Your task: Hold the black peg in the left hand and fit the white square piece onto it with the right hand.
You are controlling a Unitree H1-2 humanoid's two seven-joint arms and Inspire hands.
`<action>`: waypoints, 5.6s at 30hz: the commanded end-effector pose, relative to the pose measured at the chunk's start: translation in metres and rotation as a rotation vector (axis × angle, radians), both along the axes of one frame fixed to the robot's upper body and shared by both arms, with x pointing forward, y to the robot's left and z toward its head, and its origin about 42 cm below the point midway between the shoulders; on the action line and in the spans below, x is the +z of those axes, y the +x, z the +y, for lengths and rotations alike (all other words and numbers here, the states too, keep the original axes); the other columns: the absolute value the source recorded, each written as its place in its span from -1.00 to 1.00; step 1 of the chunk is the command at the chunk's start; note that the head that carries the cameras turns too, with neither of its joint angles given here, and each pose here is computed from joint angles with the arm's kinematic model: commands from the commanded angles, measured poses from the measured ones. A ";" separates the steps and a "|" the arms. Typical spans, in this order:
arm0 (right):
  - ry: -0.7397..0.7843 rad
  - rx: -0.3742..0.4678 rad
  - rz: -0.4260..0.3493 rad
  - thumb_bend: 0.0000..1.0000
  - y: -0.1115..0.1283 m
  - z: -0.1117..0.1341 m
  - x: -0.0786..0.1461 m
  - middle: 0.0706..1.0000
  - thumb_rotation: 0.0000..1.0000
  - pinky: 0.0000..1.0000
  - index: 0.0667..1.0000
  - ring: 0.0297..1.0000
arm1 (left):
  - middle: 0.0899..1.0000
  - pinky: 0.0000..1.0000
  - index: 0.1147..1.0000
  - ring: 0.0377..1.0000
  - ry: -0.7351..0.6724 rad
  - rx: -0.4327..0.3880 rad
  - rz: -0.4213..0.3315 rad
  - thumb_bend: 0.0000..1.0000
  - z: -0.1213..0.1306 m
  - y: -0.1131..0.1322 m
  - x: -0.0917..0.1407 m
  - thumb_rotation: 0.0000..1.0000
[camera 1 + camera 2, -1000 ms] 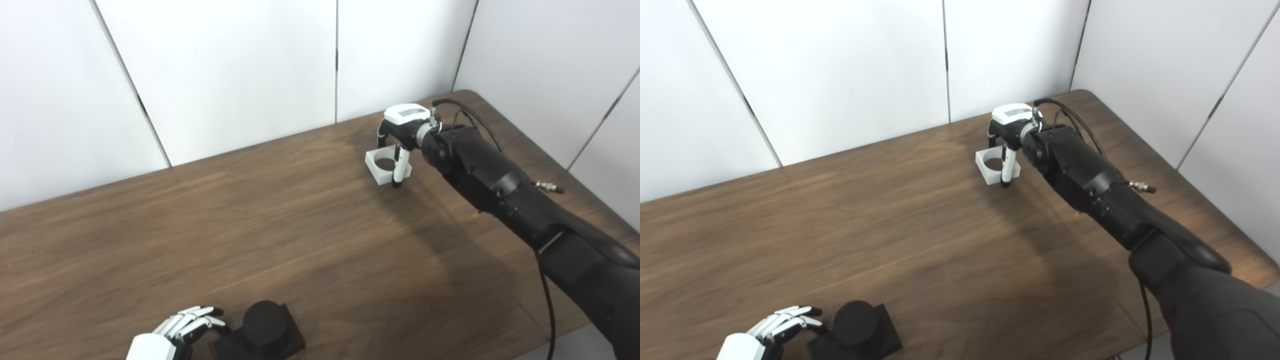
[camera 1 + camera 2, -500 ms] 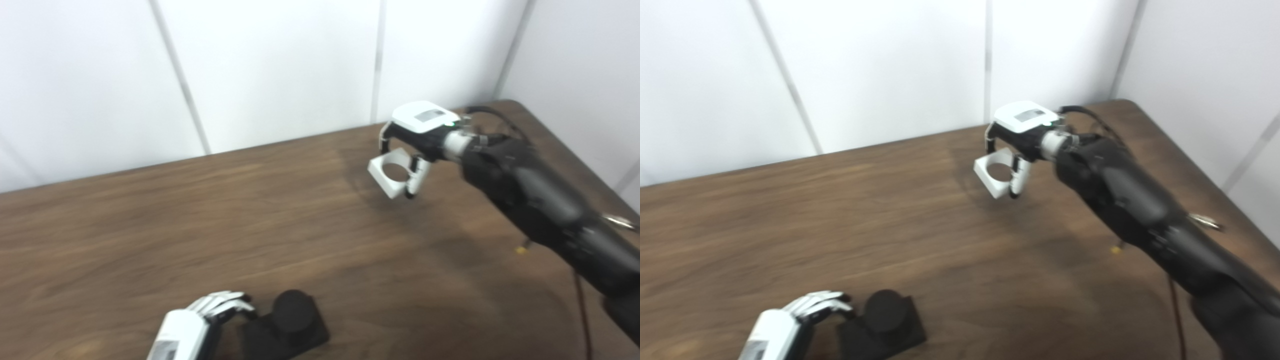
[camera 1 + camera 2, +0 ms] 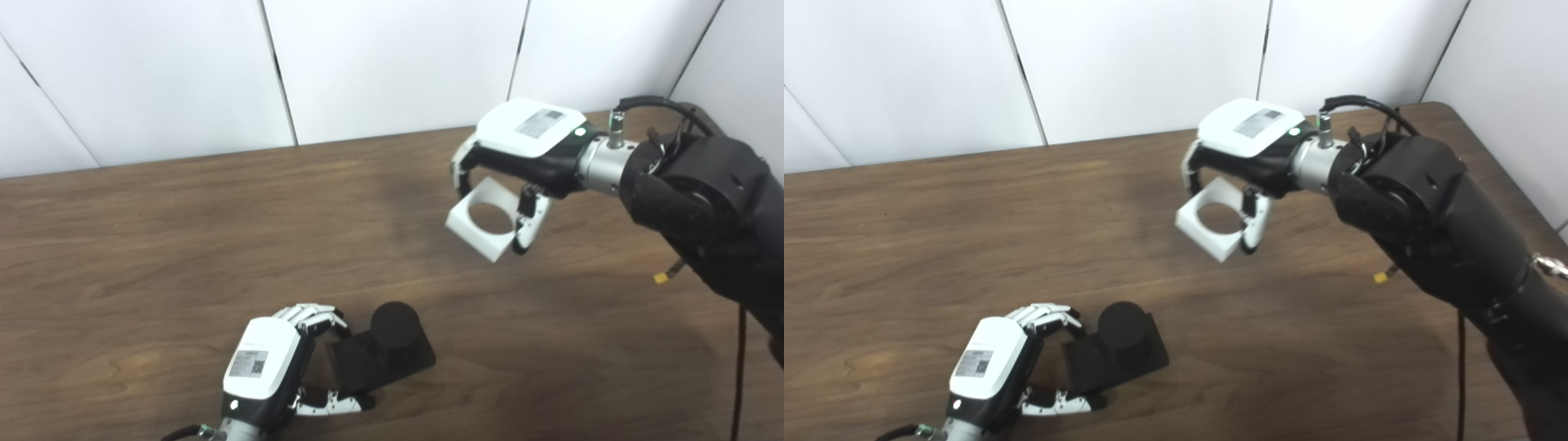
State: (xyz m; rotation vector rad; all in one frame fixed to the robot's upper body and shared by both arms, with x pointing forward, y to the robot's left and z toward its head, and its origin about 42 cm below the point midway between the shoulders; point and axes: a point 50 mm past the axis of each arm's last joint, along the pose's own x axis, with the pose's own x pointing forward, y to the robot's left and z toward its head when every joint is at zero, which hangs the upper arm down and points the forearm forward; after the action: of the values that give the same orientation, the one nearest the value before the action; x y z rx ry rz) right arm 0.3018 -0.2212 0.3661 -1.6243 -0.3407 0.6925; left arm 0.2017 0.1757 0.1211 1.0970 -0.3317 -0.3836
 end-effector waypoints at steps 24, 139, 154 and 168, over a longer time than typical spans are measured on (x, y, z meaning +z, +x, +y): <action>0.036 0.179 0.028 0.05 -0.031 0.051 0.004 0.52 -0.74 0.69 -0.11 0.73 | 0.41 0.34 -0.16 0.50 0.016 -0.033 0.081 0.03 -0.018 0.002 0.007 -0.91; -0.051 0.203 0.003 0.05 -0.031 0.060 -0.033 0.53 -0.74 0.79 -0.11 0.77 | 0.42 0.32 -0.16 0.51 -0.016 -0.020 0.078 0.03 -0.021 0.000 0.019 -0.92; -0.061 0.211 0.000 0.05 -0.032 0.061 -0.037 0.52 -0.74 0.74 -0.10 0.74 | 0.43 0.33 -0.16 0.51 -0.021 -0.019 0.080 0.03 -0.023 0.001 0.019 -0.92; -0.040 0.194 0.020 0.05 -0.032 0.061 -0.039 0.52 -0.73 0.78 -0.10 0.77 | 0.42 0.32 -0.16 0.51 -0.018 -0.020 0.077 0.03 -0.025 0.001 0.020 -0.92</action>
State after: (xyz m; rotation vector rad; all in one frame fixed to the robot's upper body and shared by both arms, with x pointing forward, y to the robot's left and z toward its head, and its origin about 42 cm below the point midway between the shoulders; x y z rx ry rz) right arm 0.2686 -0.1596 0.3172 -1.6261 -0.4506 0.9089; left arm 0.2057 0.1540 0.1382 1.0641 -0.2695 -0.4224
